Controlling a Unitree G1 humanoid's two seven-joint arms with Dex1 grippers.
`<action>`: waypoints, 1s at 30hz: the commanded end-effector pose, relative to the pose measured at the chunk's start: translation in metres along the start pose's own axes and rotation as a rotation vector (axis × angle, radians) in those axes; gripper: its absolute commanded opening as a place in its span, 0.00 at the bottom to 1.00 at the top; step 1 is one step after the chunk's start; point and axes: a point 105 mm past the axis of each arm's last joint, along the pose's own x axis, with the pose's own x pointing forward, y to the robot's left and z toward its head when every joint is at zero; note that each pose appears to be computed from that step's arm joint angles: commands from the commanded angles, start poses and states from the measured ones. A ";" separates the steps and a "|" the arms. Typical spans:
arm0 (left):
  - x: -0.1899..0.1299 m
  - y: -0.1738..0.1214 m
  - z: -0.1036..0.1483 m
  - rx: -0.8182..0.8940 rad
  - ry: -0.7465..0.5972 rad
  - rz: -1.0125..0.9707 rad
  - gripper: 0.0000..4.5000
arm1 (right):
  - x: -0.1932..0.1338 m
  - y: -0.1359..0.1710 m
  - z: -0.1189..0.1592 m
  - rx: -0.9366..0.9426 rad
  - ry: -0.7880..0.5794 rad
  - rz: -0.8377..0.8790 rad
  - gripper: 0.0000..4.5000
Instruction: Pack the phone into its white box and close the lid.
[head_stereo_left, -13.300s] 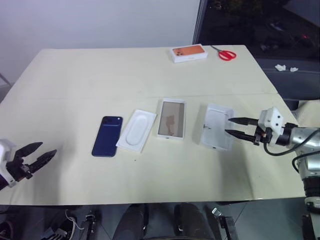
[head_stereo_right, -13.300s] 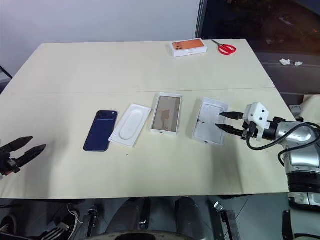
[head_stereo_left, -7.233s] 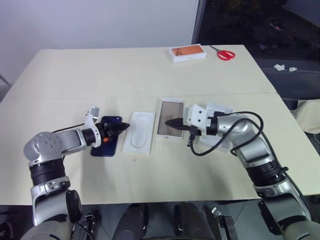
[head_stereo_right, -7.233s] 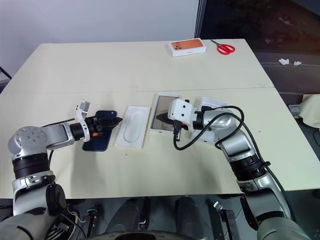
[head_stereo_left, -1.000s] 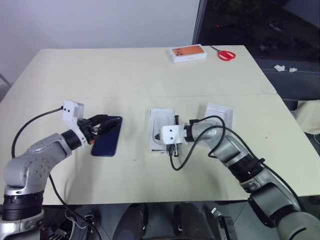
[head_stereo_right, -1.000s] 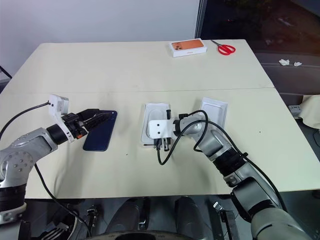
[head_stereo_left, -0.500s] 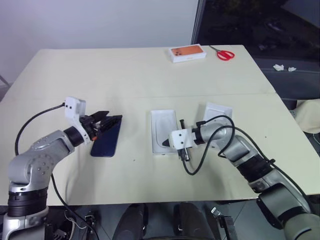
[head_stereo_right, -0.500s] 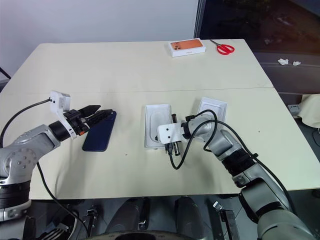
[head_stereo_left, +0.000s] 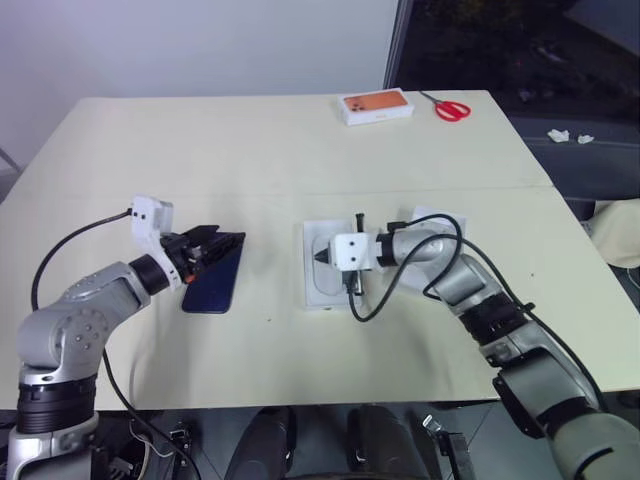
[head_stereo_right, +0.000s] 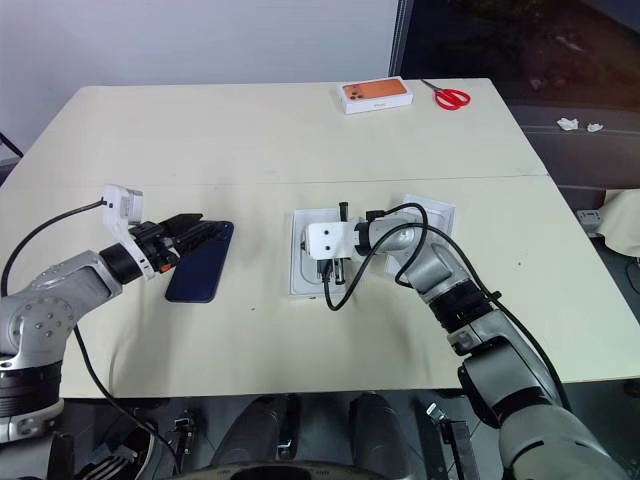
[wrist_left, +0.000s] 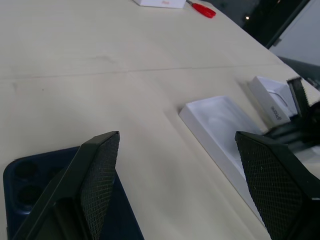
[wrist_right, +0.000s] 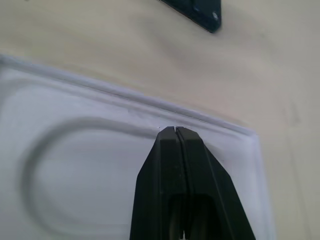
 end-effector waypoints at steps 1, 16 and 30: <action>-0.017 0.013 0.011 -0.037 -0.019 0.025 0.87 | 0.001 -0.005 0.007 -0.023 -0.027 -0.028 0.01; -0.083 0.093 -0.009 -0.333 0.105 0.107 0.87 | 0.072 -0.022 0.112 0.135 -0.258 -0.066 0.01; -0.056 0.092 -0.061 -0.432 0.302 0.008 0.87 | 0.113 0.015 0.104 0.143 -0.073 0.118 0.01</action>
